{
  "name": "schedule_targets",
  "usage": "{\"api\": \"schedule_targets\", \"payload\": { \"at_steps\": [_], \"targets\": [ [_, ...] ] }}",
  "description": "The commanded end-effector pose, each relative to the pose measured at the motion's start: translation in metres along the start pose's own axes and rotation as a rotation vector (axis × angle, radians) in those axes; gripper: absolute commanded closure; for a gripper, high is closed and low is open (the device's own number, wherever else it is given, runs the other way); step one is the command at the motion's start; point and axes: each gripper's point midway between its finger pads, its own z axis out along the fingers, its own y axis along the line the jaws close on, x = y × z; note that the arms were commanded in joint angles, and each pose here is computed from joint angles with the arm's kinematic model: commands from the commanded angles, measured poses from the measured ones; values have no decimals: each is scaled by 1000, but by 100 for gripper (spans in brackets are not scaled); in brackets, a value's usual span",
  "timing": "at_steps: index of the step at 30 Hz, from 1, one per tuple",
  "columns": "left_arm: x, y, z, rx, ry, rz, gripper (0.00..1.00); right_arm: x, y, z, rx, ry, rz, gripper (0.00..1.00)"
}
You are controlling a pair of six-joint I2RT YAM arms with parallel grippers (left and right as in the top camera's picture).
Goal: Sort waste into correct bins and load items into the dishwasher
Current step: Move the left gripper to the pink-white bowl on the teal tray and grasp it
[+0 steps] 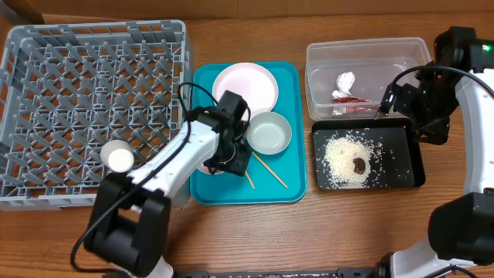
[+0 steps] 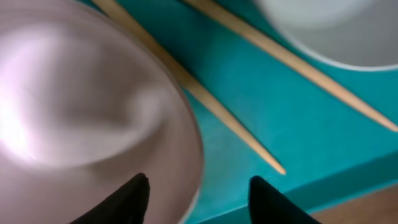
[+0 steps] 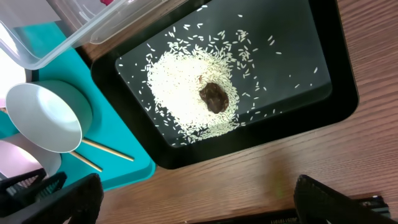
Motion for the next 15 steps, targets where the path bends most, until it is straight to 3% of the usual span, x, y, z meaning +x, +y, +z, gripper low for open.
{"api": "schedule_targets", "payload": {
  "at_steps": [1,6,12,15],
  "targets": [
    [-3,8,7,-51,15,17,60,-2,3,-16,-16,-60,-12,0],
    [-1,8,10,-52,28,15,71,-2,3,-16,-15,-59,-12,0],
    [-1,8,10,-52,27,16,94,-1,2,-16,-14,-56,-11,0],
    [-2,8,9,-51,24,11,96,-1,2,-16,-14,-55,-11,0]
  ]
}}
